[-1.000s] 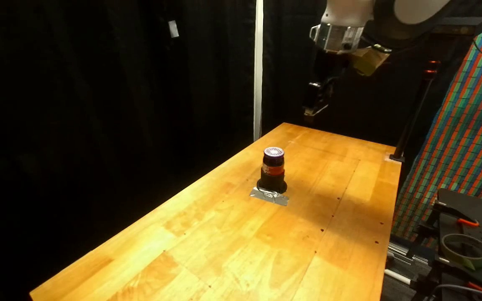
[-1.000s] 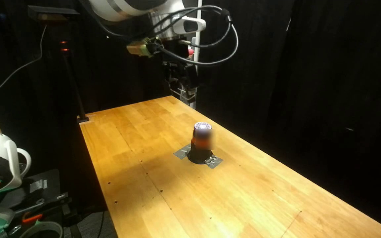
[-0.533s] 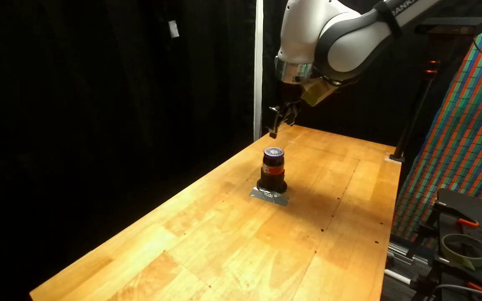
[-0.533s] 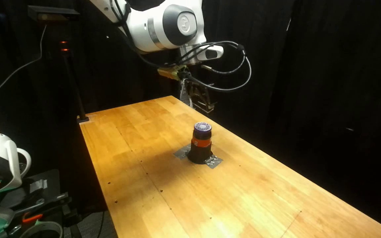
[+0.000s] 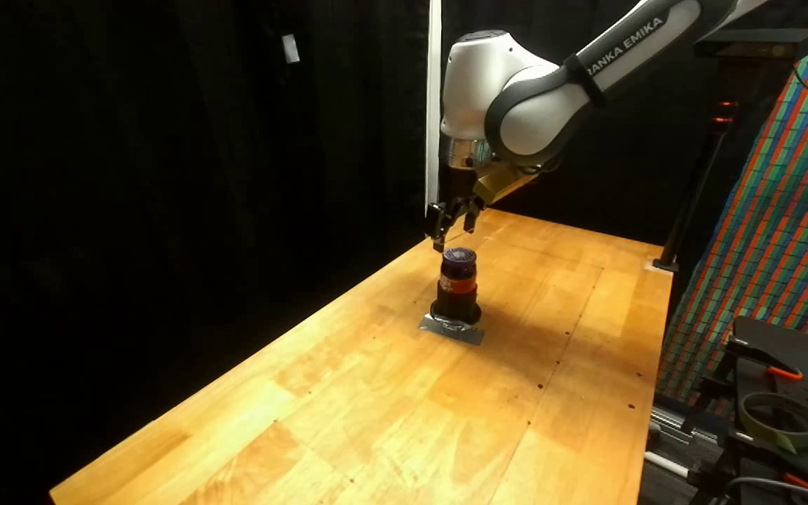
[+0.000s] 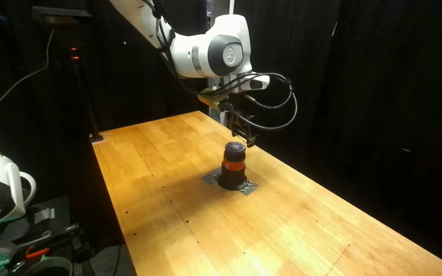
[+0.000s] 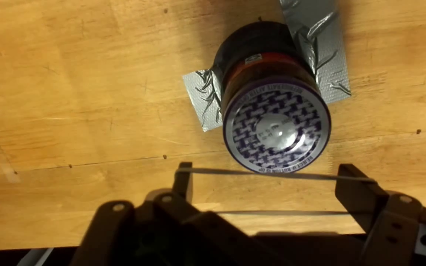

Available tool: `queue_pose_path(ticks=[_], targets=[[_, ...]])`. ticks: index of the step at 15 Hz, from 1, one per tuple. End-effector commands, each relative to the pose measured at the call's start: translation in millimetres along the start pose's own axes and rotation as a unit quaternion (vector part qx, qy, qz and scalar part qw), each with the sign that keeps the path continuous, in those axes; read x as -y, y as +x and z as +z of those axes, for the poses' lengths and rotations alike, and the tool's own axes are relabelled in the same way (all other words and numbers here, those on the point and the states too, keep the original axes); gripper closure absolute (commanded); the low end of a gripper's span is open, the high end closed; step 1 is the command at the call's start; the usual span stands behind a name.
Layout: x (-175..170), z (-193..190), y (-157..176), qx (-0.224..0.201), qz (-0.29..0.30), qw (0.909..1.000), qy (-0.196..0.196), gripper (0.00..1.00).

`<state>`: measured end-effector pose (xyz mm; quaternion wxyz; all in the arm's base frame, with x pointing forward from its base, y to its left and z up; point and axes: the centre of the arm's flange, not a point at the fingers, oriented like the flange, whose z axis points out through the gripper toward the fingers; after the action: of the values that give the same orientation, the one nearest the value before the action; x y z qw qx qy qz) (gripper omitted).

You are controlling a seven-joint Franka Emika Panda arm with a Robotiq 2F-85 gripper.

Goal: Put the rubber band on the cup

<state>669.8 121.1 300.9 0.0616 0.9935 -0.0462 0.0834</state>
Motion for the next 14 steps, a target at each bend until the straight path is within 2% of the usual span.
queue_pose_path(ticks=[1,9,14], targets=[[2.6,17.5,18.5,0.002,0.01,0.9999,0.005,0.0],[2.1,49.5,13.6,0.038,0.022,0.9988,0.02,0.0],[-4.0,33.8,-4.2,0.094,0.002,0.995,0.033,0.0]])
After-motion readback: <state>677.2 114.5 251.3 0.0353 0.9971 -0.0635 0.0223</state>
